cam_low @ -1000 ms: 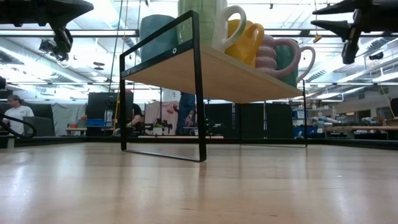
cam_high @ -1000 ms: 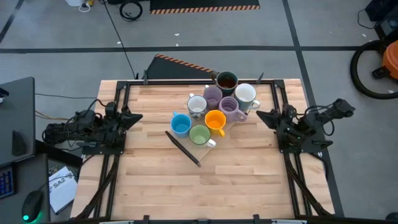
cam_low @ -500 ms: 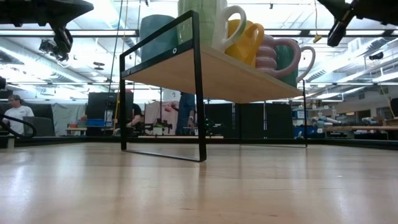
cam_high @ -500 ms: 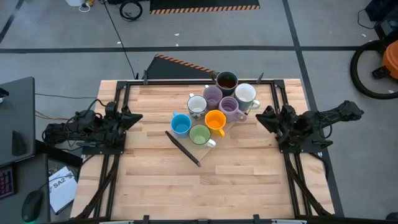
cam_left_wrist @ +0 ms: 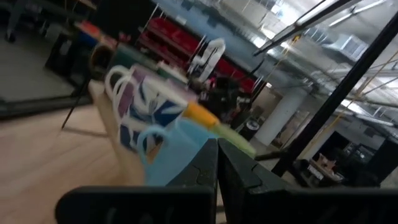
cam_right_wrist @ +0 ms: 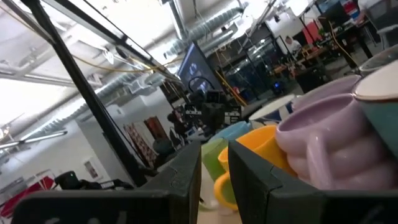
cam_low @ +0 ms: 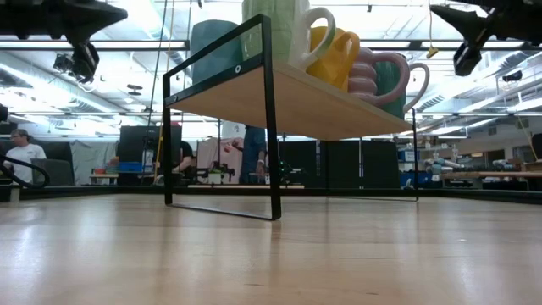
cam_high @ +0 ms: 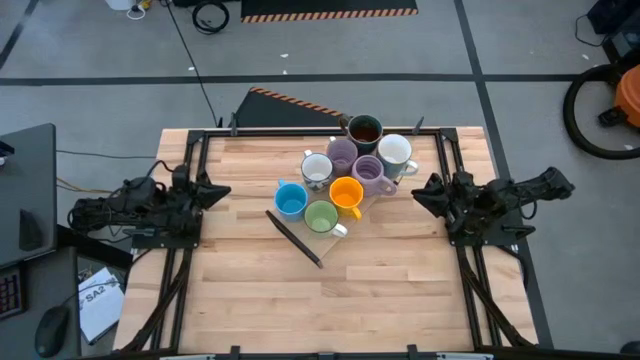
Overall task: Place coffee mugs
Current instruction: Return to Home Position
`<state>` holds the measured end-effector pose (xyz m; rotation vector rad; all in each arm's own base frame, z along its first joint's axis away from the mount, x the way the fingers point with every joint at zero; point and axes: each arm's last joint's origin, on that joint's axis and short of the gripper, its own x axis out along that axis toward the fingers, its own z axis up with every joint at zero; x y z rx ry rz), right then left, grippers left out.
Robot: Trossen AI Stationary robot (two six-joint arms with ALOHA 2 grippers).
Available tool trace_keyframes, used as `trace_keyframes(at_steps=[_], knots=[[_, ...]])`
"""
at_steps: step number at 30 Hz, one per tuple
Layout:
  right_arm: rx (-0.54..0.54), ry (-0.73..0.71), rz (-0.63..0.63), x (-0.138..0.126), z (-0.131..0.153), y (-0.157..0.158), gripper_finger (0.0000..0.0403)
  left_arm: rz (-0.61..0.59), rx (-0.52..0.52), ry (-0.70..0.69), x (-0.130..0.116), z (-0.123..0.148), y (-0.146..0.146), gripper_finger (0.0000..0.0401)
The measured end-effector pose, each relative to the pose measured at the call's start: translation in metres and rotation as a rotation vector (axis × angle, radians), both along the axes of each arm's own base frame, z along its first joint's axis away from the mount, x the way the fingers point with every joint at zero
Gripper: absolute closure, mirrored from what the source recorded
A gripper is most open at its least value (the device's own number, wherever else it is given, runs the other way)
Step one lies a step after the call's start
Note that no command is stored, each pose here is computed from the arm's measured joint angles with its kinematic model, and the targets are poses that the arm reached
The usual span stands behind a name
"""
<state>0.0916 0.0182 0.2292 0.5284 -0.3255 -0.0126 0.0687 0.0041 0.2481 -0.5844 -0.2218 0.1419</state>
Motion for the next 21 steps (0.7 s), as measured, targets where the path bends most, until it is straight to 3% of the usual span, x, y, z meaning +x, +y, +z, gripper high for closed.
trace_keyframes(at_steps=[7, 13, 21], knots=[[0.009, -0.001, 0.001, -0.002, -0.021, -0.001, 0.0317, 0.022, -0.099, 0.083, 0.001, -0.01, 0.001, 0.0386], [0.016, -0.02, 0.058, -0.003, -0.032, 0.001, 0.0317, 0.104, -0.112, 0.077, 0.001, -0.01, 0.003, 0.0384], [0.007, -0.031, 0.109, -0.003, -0.031, 0.002, 0.0317, 0.183, -0.032, 0.095, 0.001, -0.011, 0.005, 0.0383]])
